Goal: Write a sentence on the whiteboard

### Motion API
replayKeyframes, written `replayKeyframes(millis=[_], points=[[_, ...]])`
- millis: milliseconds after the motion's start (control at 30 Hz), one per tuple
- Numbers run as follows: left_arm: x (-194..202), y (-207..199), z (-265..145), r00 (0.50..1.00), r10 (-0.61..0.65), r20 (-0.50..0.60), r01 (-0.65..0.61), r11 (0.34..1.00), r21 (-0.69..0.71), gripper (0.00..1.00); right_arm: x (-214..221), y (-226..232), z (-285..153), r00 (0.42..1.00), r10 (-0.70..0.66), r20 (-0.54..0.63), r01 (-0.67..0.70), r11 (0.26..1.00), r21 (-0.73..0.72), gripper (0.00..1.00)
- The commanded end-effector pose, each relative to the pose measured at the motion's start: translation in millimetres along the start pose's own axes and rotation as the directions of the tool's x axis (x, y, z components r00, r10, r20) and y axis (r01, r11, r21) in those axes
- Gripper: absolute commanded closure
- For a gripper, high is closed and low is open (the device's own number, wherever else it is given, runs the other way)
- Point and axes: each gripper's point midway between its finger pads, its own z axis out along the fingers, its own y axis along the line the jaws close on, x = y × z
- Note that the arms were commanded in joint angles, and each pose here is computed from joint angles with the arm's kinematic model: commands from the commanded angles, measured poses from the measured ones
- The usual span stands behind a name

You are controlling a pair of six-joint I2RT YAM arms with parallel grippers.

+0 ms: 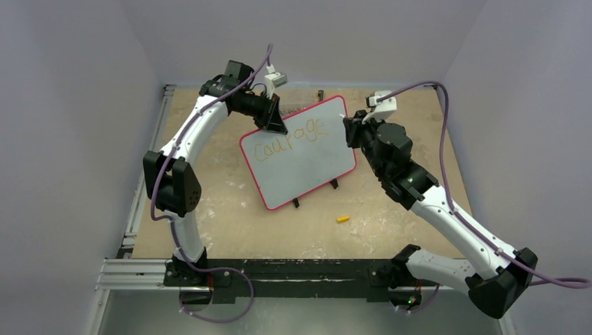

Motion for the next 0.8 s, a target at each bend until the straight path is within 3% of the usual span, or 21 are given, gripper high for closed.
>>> replayKeyframes(millis=[0, 367, 767], points=[[-2, -20, -4, 0.998, 0.063, 0.010, -0.063, 0.998, -0.001, 1.00, 7, 11, -8, 1.000, 0.019, -0.012, -0.020, 0.996, -0.087, 1.00], [10, -9, -14, 1.000, 0.024, -0.007, -0.025, 0.993, -0.115, 1.00, 37, 29, -15, 0.998, 0.016, -0.069, -0.030, 0.976, -0.214, 1.00], [25, -4, -18, 0.998, -0.051, 0.023, 0.054, 0.988, -0.142, 1.00, 56, 56, -20, 0.993, 0.033, -0.110, -0.071, 0.930, -0.360, 1.00]])
